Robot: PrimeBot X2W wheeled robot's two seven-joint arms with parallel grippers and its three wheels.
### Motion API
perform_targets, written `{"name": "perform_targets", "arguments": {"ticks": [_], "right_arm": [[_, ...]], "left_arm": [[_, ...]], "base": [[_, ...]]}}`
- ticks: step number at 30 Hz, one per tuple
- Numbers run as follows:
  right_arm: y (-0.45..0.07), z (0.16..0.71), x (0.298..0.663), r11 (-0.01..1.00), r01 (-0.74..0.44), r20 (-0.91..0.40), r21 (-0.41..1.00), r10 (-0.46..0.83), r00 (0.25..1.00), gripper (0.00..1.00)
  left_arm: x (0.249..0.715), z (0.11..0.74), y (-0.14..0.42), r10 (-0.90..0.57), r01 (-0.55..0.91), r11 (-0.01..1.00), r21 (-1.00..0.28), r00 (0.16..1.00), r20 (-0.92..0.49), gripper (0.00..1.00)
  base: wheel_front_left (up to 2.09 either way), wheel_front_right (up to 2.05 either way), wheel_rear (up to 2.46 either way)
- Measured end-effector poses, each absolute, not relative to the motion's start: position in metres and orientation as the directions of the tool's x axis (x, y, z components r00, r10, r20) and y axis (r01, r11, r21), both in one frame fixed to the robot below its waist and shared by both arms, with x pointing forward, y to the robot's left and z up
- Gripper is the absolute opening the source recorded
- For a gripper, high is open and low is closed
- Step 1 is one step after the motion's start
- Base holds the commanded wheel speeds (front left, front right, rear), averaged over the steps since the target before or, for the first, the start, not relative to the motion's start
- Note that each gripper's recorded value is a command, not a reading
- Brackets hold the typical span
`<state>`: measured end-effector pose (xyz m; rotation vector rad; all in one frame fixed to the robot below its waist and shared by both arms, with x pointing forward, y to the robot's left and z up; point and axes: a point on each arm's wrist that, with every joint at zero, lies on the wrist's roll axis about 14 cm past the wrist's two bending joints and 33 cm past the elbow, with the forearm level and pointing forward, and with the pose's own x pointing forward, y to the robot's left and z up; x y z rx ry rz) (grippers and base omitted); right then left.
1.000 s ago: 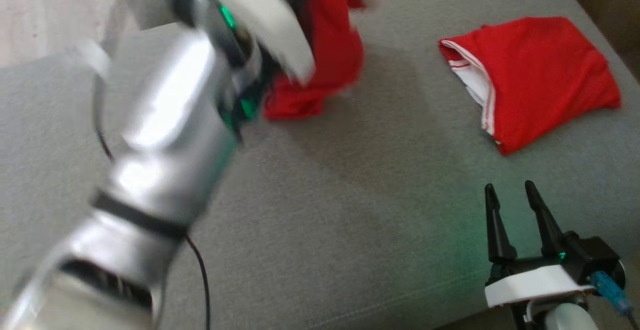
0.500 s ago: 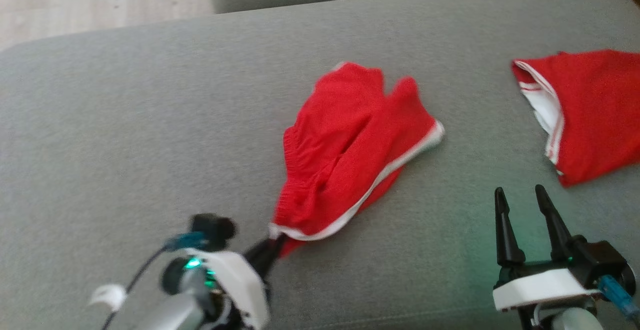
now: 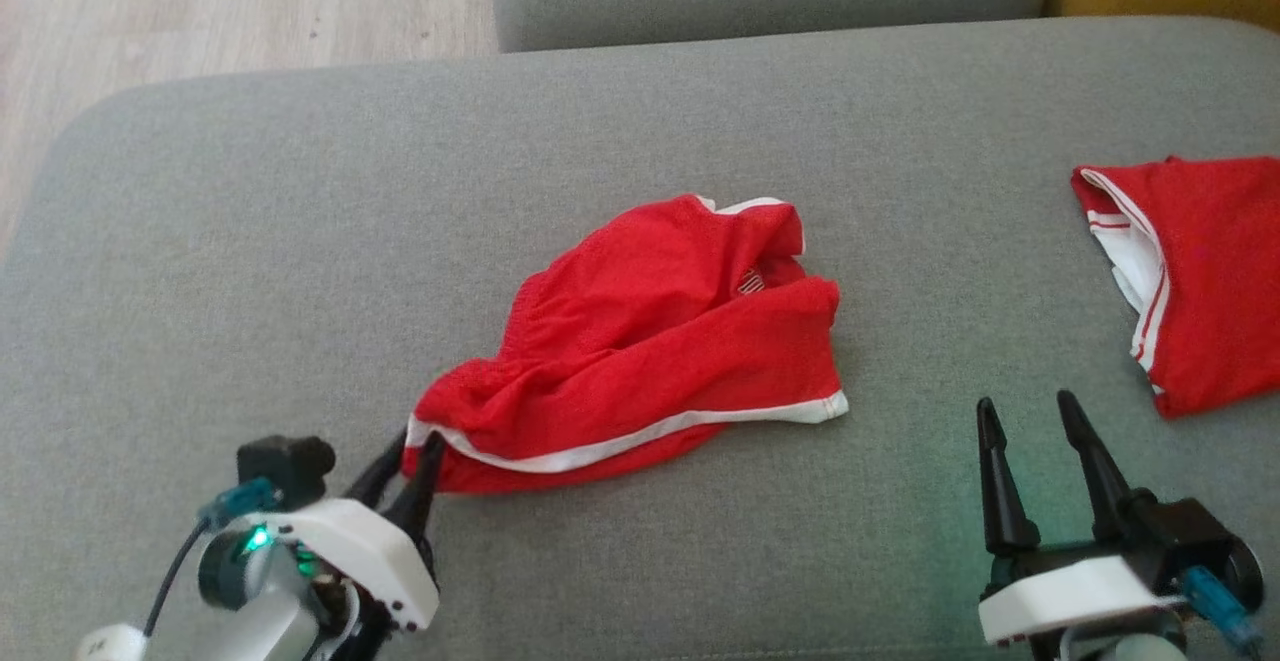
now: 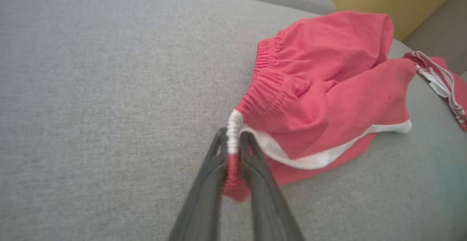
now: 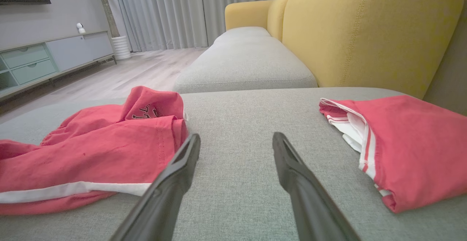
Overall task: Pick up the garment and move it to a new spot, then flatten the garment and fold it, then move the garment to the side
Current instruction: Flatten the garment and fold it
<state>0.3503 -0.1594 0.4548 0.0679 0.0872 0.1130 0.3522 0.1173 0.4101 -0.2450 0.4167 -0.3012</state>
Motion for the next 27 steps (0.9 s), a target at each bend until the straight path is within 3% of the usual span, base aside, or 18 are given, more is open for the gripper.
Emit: {"name": "perform_targets", "arguments": {"ticks": [1, 12, 17, 27], "right_arm": [[-0.159, 0.455, 0.349, 0.991, -0.110, -0.083, 0.072, 0.115, 0.990, 1.00], [-0.167, 0.456, 0.332, 0.994, -0.086, -0.081, 0.070, 0.091, 0.993, 1.00], [-0.172, 0.456, 0.329, 0.995, -0.078, -0.082, 0.056, 0.082, 0.993, 1.00], [-0.169, 0.455, 0.328, 0.995, -0.092, -0.086, 0.045, 0.095, 0.992, 1.00]], "left_arm": [[0.353, 0.412, 0.119, -0.327, 0.231, 0.929, -0.291, 0.879, -0.348, 0.98], [0.330, 0.437, 0.127, -0.188, 0.097, 0.935, -0.342, 0.951, -0.244, 1.00], [0.326, 0.468, 0.138, -0.086, 0.043, 0.952, -0.302, 0.988, -0.132, 1.00], [0.301, 0.476, 0.150, 0.009, -0.018, 0.985, -0.170, 0.998, -0.055, 1.00]], "base": [[0.00, 0.00, 0.00], [0.00, 0.00, 0.00], [0.00, 0.00, 0.00], [0.00, 0.00, 0.00]]}}
